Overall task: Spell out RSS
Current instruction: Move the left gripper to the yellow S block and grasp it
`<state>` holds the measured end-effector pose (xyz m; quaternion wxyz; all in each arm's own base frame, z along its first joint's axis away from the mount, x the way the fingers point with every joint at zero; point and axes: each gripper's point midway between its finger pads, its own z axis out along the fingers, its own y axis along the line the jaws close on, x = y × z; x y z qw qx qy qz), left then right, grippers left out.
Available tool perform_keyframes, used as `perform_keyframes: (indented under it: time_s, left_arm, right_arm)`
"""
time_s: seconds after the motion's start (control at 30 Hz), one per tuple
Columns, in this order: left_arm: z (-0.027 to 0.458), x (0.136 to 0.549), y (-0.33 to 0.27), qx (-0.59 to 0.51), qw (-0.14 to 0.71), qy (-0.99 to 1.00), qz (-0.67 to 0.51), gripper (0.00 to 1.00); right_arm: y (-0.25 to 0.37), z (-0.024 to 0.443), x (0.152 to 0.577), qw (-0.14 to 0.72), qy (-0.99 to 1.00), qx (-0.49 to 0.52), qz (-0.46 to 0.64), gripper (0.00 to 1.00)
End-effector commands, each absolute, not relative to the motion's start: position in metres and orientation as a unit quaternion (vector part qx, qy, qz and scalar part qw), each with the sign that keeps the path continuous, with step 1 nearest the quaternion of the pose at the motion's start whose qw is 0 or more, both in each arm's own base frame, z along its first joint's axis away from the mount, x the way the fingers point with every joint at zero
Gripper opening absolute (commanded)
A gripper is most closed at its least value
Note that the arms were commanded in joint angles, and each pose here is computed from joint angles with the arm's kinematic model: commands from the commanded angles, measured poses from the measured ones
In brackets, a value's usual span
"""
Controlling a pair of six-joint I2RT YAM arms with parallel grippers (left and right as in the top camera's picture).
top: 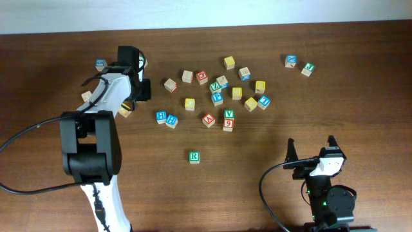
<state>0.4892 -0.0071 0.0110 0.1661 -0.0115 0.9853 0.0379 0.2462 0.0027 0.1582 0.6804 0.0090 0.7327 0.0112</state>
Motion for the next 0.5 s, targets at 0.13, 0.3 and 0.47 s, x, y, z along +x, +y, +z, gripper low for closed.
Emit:
perform_keyframes:
  time_s: [0.13, 0.3, 0.47]
  left_arm:
    - [0.006, 0.488, -0.005, -0.019, 0.161, 0.986, 0.036, 0.26]
    - [0.011, 0.483, -0.005, -0.028, 0.154, 0.987, 0.035, 0.28]
    - [0.044, 0.486, -0.005, -0.036, 0.184, 0.982, 0.032, 0.24]
  right_arm:
    - [0.002, 0.156, 0.246, 0.678, 0.734, 0.016, 0.012, 0.98]
    - [0.002, 0.156, 0.246, 0.678, 0.734, 0.016, 0.012, 0.98]
    - [0.002, 0.156, 0.246, 0.678, 0.734, 0.016, 0.012, 0.98]
